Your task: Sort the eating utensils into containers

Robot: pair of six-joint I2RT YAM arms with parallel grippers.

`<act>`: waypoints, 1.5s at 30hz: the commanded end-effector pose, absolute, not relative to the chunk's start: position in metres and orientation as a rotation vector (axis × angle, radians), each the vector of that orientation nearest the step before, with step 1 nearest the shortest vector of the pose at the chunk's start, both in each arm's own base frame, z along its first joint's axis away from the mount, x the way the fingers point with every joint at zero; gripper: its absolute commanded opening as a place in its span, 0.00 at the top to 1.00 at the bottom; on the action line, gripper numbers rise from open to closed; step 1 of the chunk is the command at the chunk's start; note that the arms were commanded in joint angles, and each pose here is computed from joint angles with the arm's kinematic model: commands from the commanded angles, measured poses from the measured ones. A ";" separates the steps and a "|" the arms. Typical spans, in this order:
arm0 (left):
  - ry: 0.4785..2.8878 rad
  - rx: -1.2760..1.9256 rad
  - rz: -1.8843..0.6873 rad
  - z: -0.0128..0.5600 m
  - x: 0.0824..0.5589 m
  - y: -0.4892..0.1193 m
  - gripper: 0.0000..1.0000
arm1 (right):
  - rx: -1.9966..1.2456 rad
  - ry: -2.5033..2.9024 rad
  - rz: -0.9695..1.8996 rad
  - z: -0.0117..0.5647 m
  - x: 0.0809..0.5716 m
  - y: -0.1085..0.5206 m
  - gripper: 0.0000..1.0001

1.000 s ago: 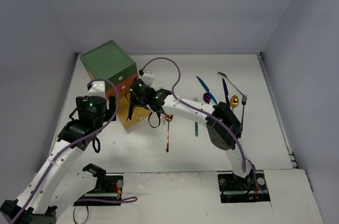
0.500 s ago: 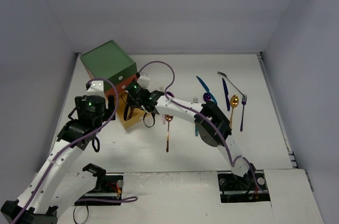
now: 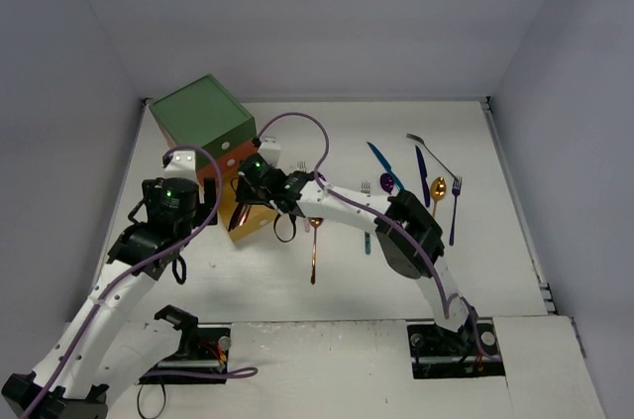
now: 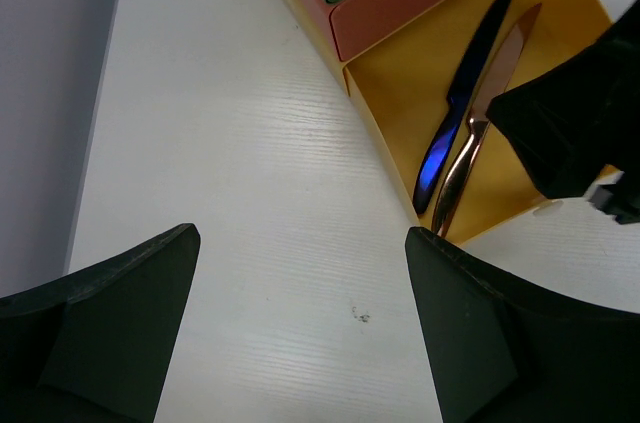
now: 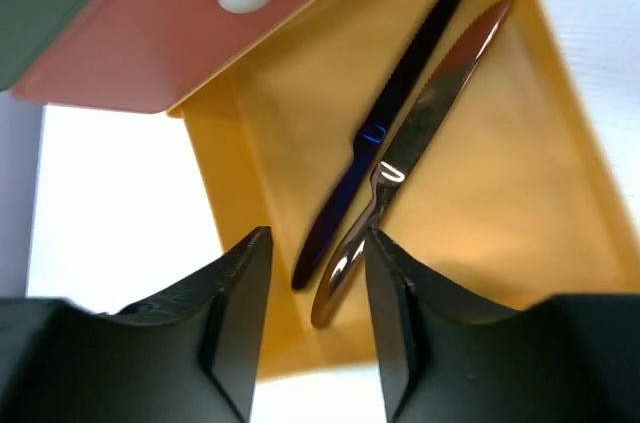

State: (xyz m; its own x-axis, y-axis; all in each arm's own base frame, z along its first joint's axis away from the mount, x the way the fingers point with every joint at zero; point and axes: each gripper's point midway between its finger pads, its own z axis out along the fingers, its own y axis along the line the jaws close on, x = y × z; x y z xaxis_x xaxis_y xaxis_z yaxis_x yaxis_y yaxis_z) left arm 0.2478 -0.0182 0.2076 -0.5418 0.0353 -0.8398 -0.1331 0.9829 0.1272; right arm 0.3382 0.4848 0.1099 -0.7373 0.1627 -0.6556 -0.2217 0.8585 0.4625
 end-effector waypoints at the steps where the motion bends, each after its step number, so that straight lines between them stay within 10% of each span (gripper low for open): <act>1: 2.086 -0.096 0.183 0.218 0.257 -0.021 0.18 | -0.048 2.105 0.719 0.214 0.355 0.440 0.57; 18: 2.100 -0.070 0.144 0.217 0.258 -0.028 0.18 | 0.249 2.237 0.103 0.160 0.406 0.060 0.46; 45: 2.111 -0.047 0.139 0.215 0.258 -0.030 0.18 | 0.179 2.528 -0.063 0.041 0.438 0.005 0.58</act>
